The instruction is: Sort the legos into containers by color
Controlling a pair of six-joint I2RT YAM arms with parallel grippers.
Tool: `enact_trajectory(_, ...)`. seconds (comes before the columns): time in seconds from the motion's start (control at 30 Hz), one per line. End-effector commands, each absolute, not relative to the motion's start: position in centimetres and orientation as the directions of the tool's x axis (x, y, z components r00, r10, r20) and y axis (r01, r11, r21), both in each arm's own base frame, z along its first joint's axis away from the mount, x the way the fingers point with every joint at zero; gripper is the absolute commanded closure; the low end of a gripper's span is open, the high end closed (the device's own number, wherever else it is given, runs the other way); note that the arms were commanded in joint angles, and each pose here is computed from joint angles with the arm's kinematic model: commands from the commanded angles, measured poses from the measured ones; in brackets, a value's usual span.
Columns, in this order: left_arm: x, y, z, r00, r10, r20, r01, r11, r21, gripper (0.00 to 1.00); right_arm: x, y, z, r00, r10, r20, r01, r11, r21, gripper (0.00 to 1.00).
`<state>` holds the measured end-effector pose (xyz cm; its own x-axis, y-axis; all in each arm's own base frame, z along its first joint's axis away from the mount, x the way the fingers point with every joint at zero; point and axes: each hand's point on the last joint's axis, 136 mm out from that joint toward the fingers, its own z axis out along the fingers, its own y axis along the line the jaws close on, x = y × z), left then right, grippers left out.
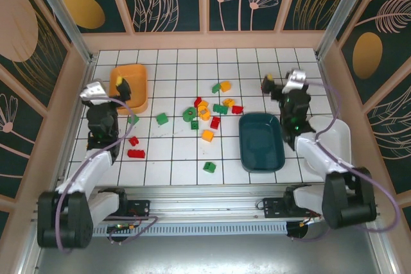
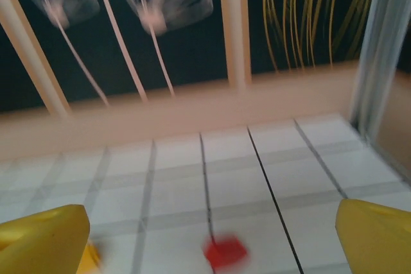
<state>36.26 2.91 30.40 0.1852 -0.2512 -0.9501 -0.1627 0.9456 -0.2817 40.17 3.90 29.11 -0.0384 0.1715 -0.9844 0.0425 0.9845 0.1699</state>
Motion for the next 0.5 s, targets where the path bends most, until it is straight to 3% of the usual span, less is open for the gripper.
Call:
enact_trajectory(0.0,34.9,3.9,29.8,0.125,-0.577,-0.807,-0.228,0.775,-0.59,0.01,38.6,-0.3,26.8,-0.221,0.419,-0.881,0.278,0.893,0.354,0.01)
enact_trajectory(0.07,33.5,4.3,29.4,0.119,-0.704,-0.7,-0.283,0.652,-0.703,0.01,38.6,-0.1,24.4,-0.308,0.54,-0.783,0.228,0.842,0.49,0.03)
enact_trajectory(0.13,31.8,4.6,28.1,0.12,-0.747,-0.653,-0.318,0.594,-0.738,0.01,38.1,1.1,21.8,-0.416,0.562,-0.715,0.226,0.826,0.517,0.32)
enact_trajectory(0.2,30.6,4.3,26.7,0.12,-0.788,-0.604,-0.301,0.551,-0.779,0.01,37.2,1.4,19.1,-0.499,0.544,-0.675,0.287,0.838,0.463,0.43)
enact_trajectory(0.3,30.2,1.1,26.3,-0.012,-0.791,-0.612,-0.157,0.606,-0.78,0.01,35.1,2.1,15.0,-0.617,0.529,-0.582,0.333,0.846,0.416,0.42)
enact_trajectory(0.47,30.7,-1.9,23.5,-0.222,-0.769,-0.6,-0.139,0.634,-0.761,0.02,31.6,2.4,9.9,-0.701,0.538,-0.468,0.399,0.84,0.369,0.36)
